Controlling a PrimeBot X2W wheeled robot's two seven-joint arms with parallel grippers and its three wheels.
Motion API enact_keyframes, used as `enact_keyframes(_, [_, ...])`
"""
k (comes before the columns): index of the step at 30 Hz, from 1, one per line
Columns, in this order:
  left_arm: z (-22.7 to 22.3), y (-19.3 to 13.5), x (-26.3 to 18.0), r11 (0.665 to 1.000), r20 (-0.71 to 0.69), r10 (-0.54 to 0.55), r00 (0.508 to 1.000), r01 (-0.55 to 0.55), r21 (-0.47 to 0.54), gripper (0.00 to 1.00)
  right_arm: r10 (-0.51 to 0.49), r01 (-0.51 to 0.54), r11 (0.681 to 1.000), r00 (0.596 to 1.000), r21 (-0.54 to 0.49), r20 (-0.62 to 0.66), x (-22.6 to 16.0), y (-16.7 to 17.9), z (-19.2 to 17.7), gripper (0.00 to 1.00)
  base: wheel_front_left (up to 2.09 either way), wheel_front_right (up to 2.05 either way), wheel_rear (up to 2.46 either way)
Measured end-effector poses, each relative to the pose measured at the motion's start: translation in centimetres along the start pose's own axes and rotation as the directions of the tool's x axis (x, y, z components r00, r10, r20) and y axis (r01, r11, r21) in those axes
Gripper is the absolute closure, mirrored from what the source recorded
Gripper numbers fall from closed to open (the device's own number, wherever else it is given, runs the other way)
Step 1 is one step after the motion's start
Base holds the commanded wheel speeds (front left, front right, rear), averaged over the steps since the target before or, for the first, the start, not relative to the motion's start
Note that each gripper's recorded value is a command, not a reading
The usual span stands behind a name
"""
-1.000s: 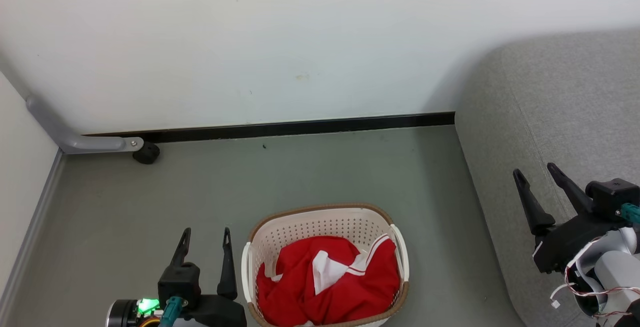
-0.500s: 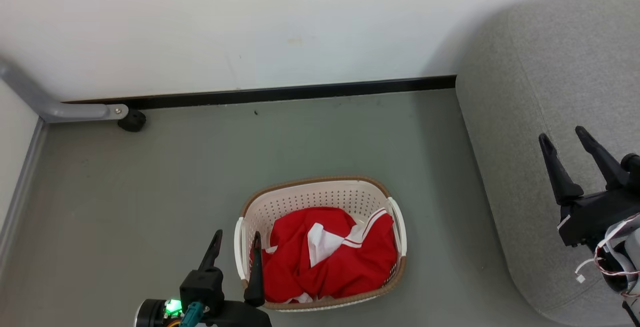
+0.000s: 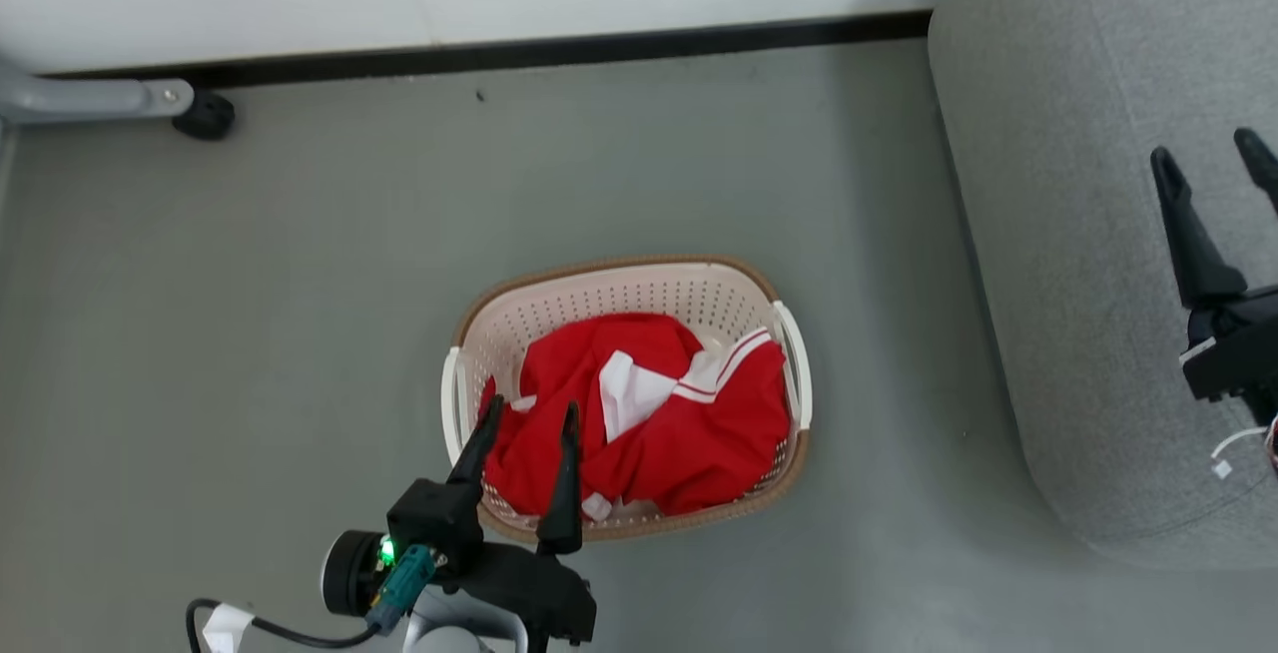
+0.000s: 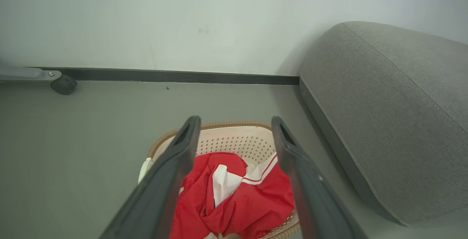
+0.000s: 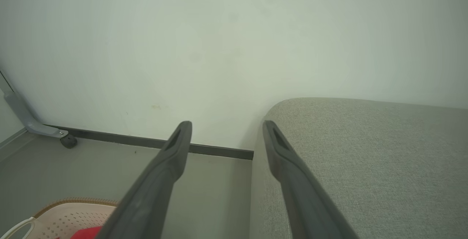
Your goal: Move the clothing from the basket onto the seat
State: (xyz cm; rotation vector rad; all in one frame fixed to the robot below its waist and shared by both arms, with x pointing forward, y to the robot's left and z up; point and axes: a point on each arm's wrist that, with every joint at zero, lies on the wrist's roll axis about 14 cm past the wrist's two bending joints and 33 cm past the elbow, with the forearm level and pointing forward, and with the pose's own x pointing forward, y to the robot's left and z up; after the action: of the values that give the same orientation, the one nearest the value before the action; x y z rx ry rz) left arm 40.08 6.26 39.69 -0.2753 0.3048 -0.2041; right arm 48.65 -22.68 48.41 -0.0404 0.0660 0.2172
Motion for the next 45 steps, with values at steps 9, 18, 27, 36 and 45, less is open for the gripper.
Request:
enact_keyframes(9, [-2.9,-0.7,3.3,0.995,-0.089,-0.037,0.995,0.029,-0.092,0.0,0.008,-0.008,1.0,1.0,-0.021,0.008,2.7,-1.5,-0.9,0.0,0.0,0.0,0.0])
enact_keyframes(18, [-6.4,-1.8,6.7,0.985,-0.178,-0.093,0.98,0.065,-0.161,0.0,0.051,-0.051,0.999,0.999,-0.013,-0.005,4.7,-1.3,-3.0,0.0,0.0,0.0,0.0])
enact_keyframes(27, [-9.4,-3.0,9.6,0.969,-0.241,-0.157,0.958,0.102,-0.225,0.0,0.101,-0.102,0.995,0.995,0.023,0.01,6.8,-0.4,-4.5,0.0,0.0,0.0,0.0])
enact_keyframes(36, [-12.7,-4.1,12.2,0.963,-0.305,-0.223,0.926,0.16,-0.218,0.0,0.157,-0.156,0.987,0.988,0.023,-0.008,8.3,0.5,-6.7,0.0,0.0,0.0,0.0])
enact_keyframes(45, [-16.2,-2.0,15.1,0.979,-0.382,-0.187,0.905,0.141,-0.145,0.0,0.227,-0.226,0.973,0.974,0.041,-0.004,9.0,2.3,-7.9,0.0,0.0,0.0,0.0])
